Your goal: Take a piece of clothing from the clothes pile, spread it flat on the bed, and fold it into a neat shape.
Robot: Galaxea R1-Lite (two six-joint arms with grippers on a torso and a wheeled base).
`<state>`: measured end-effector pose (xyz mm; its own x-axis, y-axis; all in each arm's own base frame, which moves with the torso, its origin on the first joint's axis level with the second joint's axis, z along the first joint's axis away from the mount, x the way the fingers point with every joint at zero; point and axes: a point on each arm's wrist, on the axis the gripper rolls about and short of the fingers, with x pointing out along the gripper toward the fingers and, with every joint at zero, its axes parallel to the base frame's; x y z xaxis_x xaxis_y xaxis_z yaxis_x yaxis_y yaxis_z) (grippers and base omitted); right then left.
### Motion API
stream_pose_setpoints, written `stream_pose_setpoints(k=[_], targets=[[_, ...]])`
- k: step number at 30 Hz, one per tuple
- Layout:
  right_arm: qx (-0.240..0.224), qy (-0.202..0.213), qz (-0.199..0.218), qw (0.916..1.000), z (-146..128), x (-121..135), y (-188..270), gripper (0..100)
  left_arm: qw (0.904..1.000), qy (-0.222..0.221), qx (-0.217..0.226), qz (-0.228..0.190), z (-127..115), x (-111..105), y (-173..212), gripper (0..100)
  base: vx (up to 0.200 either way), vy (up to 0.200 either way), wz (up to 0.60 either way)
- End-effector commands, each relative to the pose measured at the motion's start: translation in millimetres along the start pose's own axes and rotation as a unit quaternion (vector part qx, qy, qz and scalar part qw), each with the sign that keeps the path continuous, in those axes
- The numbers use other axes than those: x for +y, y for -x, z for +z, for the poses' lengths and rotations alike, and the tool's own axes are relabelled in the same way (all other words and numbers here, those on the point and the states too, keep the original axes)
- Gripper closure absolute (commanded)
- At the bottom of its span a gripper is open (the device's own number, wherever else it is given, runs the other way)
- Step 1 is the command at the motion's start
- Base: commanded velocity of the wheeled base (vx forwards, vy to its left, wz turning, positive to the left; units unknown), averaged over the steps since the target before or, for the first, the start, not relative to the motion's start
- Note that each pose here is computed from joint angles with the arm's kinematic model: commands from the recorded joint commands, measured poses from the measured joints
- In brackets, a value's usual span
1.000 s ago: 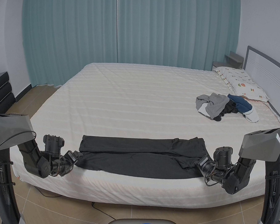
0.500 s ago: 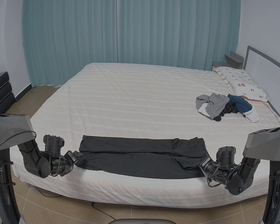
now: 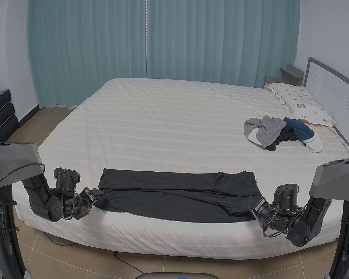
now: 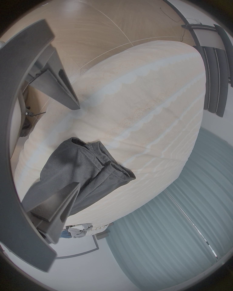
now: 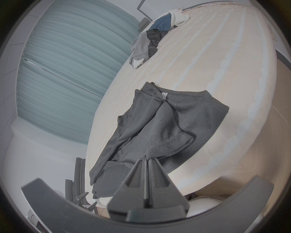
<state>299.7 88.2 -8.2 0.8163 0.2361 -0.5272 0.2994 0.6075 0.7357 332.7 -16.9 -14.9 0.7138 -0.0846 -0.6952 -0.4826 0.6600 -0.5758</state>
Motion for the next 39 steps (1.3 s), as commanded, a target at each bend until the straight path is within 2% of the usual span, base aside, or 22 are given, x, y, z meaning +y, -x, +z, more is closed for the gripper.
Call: stream_pose_setpoints(k=[1,3,4,7,10,21,25,33,39], targets=[[0.005,0.0,-0.009,1.0,-2.4,-4.9,-1.8,100,1.0,0.0,0.0,0.0,-0.1,0.0,-0.1,0,0.0,0.0,0.0],[0.013,0.005,-0.015,0.9998,-5.5,-9.0,-2.5,100,1.0,0.0,0.0,0.0,-0.1,0.0,-0.1,0,0.0,0.0,0.0],[0.014,0.006,-0.017,0.9997,-5.9,-9.7,-2.5,0,1.0,0.0,0.001,0.001,-0.3,0.4,-0.4,0,0.0,0.0,0.0],[0.028,0.018,-0.013,0.9994,-12.3,-9.1,1.5,0,1.0,0.0,0.001,0.001,-0.3,0.4,-0.4,0,0.0,0.0,0.0],[0.023,0.018,-0.006,0.9996,-9.8,-5.8,4.4,0,1.0,0.0,0.0,0.0,-0.1,0.0,-0.1,0,0.0,0.0,0.0],[-0.021,0.01,0.055,0.9982,20.0,22.8,6.1,0,1.0,0.002,-0.001,-0.003,0.8,-1.2,1.3,0,0.0,0.0,0.0],[-0.019,0.008,0.049,0.9986,19.3,18.2,-6.0,0,1.0,0.002,-0.005,-0.007,2.6,-3.4,1.9,0,0.0,0.0,0.0],[0.004,0.006,0.006,1.0,6.1,-8.9,-30.9,0,0.9998,0.015,-0.009,-0.009,4.5,-4.8,2.1,0,0.0,0.0,0.0],[-0.002,0.013,0.007,0.9999,9.8,-10.7,-30.8,0,0.9998,0.015,-0.01,-0.011,5.1,-5.5,2.8,0,0.0,0.0,0.0]])
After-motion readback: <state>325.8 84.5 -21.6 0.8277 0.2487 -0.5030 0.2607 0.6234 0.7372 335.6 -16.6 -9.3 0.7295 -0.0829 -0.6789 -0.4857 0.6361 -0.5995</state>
